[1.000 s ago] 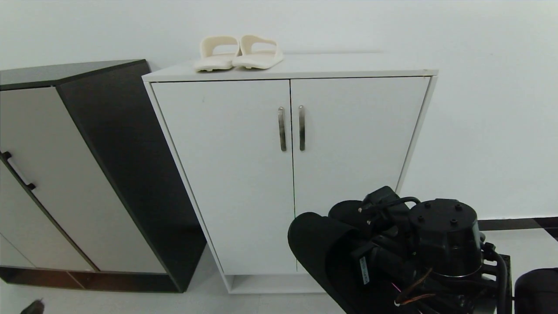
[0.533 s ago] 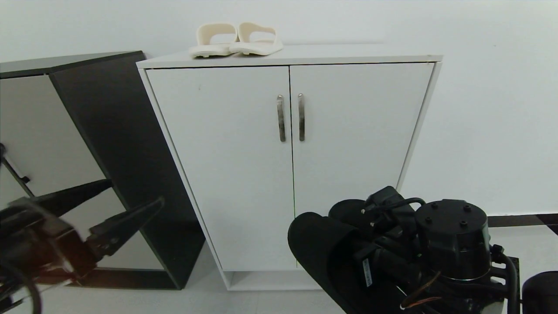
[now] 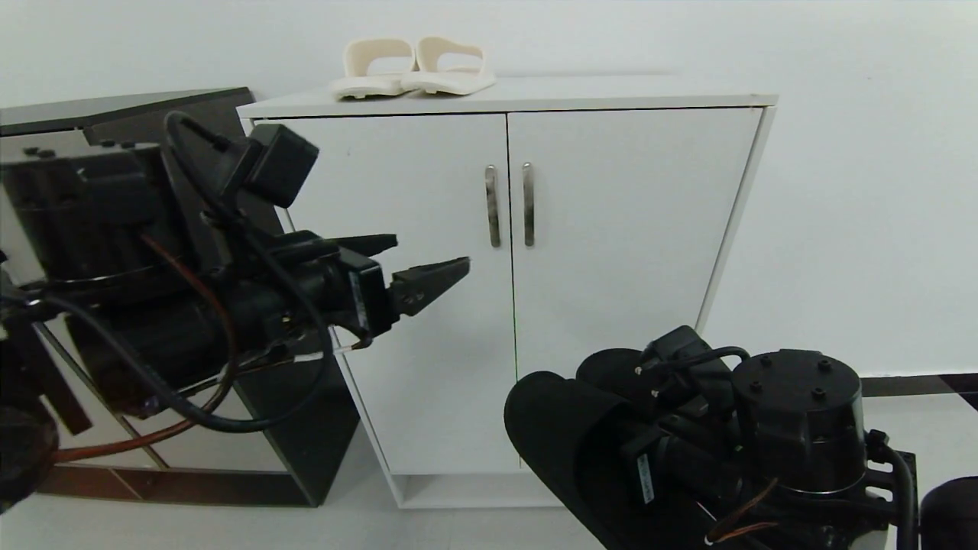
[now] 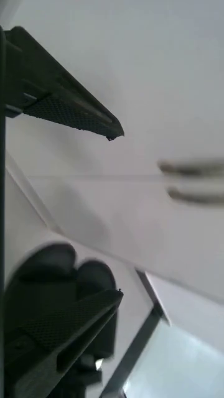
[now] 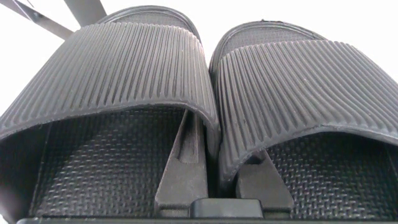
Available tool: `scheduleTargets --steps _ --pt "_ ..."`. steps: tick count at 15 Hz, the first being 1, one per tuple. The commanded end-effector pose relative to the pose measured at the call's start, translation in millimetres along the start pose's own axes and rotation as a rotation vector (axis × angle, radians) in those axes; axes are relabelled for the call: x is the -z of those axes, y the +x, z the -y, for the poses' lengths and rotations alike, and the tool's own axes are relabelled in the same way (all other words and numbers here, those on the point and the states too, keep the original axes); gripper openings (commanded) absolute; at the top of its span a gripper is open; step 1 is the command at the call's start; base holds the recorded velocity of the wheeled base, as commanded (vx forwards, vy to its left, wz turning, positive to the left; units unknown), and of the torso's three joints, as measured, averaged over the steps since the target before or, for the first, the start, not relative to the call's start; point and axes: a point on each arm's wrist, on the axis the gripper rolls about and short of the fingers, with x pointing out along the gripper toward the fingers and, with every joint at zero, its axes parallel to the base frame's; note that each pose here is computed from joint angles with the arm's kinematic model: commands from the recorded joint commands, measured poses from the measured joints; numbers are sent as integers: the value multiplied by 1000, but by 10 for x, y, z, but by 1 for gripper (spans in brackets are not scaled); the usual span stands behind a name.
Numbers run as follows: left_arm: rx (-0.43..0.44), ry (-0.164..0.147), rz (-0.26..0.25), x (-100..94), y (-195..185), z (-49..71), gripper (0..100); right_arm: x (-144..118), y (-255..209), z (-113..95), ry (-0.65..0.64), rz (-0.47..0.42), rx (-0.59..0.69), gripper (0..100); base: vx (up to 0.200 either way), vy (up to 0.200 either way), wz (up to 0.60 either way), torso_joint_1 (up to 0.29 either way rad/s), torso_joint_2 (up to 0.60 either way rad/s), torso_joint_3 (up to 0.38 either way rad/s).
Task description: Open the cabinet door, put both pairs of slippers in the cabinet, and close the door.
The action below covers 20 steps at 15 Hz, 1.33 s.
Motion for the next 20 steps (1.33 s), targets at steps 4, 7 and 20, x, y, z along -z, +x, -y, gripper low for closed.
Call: scheduleTargets --steps 4,7,20 --pt "213 -65 -24 -174 703 50 100 -15 -18 7 -5 7 -4 0 0 0 0 0 0 0" --pt "389 -190 -60 -328 861 -14 100 -24 -17 6 -9 10 -3 0 0 0 0 0 0 0" --pt "422 -329 -62 -396 1311 -208 100 -17 -13 10 -26 7 2 0 0 0 0 0 0 0"
